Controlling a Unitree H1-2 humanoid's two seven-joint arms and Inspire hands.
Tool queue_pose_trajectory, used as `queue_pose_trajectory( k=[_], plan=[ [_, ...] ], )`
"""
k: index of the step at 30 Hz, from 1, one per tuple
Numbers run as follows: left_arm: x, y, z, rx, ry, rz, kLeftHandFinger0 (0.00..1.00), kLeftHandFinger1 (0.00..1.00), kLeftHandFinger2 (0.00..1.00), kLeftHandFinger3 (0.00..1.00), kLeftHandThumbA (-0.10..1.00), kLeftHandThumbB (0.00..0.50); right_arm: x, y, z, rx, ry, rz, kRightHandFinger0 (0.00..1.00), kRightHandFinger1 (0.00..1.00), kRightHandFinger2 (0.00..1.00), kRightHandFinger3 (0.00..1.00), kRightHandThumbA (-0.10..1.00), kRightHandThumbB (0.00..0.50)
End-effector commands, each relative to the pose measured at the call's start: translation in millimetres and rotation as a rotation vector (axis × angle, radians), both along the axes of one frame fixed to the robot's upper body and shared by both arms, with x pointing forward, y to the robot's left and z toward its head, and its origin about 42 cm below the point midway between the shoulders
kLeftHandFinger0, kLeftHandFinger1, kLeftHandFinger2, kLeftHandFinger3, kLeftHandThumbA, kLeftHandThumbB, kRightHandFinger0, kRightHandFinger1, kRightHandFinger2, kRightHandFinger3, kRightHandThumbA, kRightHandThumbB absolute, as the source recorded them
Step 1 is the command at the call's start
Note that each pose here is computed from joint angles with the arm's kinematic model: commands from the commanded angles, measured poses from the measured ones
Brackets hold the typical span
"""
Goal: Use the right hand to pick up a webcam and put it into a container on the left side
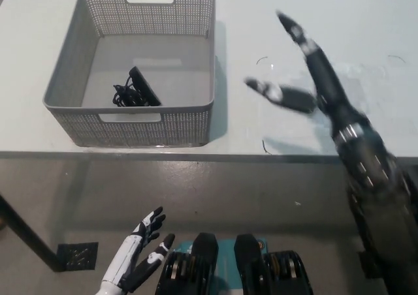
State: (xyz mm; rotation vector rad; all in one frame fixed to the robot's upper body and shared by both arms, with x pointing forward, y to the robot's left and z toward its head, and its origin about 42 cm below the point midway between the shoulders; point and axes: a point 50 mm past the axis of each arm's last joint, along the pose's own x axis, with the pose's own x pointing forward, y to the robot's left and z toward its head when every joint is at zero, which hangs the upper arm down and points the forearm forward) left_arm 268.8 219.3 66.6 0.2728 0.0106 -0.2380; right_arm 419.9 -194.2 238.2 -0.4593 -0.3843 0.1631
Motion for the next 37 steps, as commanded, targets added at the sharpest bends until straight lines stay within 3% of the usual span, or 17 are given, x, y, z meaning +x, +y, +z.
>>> queue_pose_trajectory(
  k=[1, 3, 7, 9, 10, 12, 14, 16, 17, 18, 20, 22, 26, 30, 35, 37],
  plan=[
    [1, 12, 10, -0.031, -0.064, 0.016, 1.00, 1.00, 1.00, 1.00, 0.88, 0.062, -160, -66, 50, 0.197, -0.322, 0.116, 1.00, 1.00, 1.00, 1.00, 1.00, 0.351],
    [4, 12, 10, -0.041, -0.072, 0.013, 1.00, 1.00, 1.00, 1.00, 0.88, 0.073, -167, -74, 18, 0.219, -0.235, 0.100, 1.00, 1.00, 1.00, 1.00, 1.00, 0.361],
    [8, 13, 12, -0.047, -0.071, 0.018, 1.00, 1.00, 1.00, 1.00, 0.95, 0.107, -181, -84, -31, 0.240, -0.101, 0.066, 1.00, 1.00, 1.00, 1.00, 1.00, 0.320],
    [9, 14, 14, -0.066, -0.071, 0.022, 1.00, 1.00, 1.00, 1.00, 0.96, 0.104, -184, -87, -52, 0.244, -0.050, 0.060, 1.00, 1.00, 1.00, 1.00, 1.00, 0.311],
    [9, 15, 16, -0.071, -0.072, 0.024, 1.00, 1.00, 1.00, 1.00, 0.98, 0.103, -187, -88, -66, 0.266, 0.003, 0.065, 1.00, 1.00, 1.00, 1.00, 1.00, 0.329],
    [11, 18, 17, -0.072, -0.086, 0.025, 1.00, 1.00, 1.00, 1.00, 1.00, 0.069, -190, -89, -89, 0.260, 0.069, 0.055, 1.00, 1.00, 1.00, 1.00, 1.00, 0.318],
    [13, 23, 19, -0.074, -0.093, 0.032, 1.00, 1.00, 1.00, 1.00, 1.00, 0.072, -189, -87, -108, 0.288, 0.131, 0.053, 1.00, 1.00, 1.00, 1.00, 1.00, 0.299],
    [15, 25, 20, -0.077, -0.095, 0.039, 1.00, 1.00, 1.00, 1.00, 1.00, 0.062, -187, -85, -127, 0.292, 0.182, 0.043, 1.00, 1.00, 1.00, 1.00, 1.00, 0.302],
    [14, 24, 20, -0.077, -0.093, 0.040, 1.00, 1.00, 1.00, 1.00, 1.00, 0.057, -186, -83, -137, 0.273, 0.206, 0.020, 1.00, 1.00, 1.00, 1.00, 1.00, 0.324],
    [15, 24, 19, -0.079, -0.093, 0.039, 1.00, 1.00, 1.00, 1.00, 1.00, 0.058, -184, -81, -145, 0.262, 0.231, -0.004, 1.00, 1.00, 1.00, 1.00, 1.00, 0.380],
    [15, 24, 18, -0.098, -0.094, 0.038, 1.00, 1.00, 1.00, 1.00, 1.00, 0.024, -181, -80, -164, 0.264, 0.277, -0.010, 1.00, 1.00, 1.00, 1.00, 1.00, 0.371],
    [17, 26, 17, -0.099, -0.098, 0.039, 1.00, 1.00, 1.00, 1.00, 1.00, 0.037, -173, -78, -174, 0.259, 0.305, -0.012, 1.00, 1.00, 1.00, 1.00, 1.00, 0.391],
    [19, 29, 17, -0.089, -0.080, 0.049, 1.00, 1.00, 1.00, 1.00, 1.00, 0.052, -166, -73, -174, 0.262, 0.311, 0.010, 1.00, 1.00, 1.00, 1.00, 1.00, 0.349],
    [19, 31, 15, -0.087, -0.075, 0.051, 1.00, 1.00, 1.00, 1.00, 1.00, 0.032, -161, -72, -176, 0.296, 0.338, 0.017, 1.00, 1.00, 1.00, 1.00, 1.00, 0.346],
    [21, 31, 16, -0.078, -0.064, 0.047, 1.00, 1.00, 1.00, 1.00, 1.00, 0.018, -160, -72, -179, 0.332, 0.354, 0.022, 1.00, 1.00, 1.00, 1.00, 1.00, 0.282],
    [23, 30, 17, -0.085, -0.071, 0.036, 1.00, 1.00, 1.00, 1.00, 1.00, 0.000, -159, -73, -180, 0.344, 0.358, 0.017, 1.00, 1.00, 1.00, 1.00, 1.00, 0.287]
  ],
)
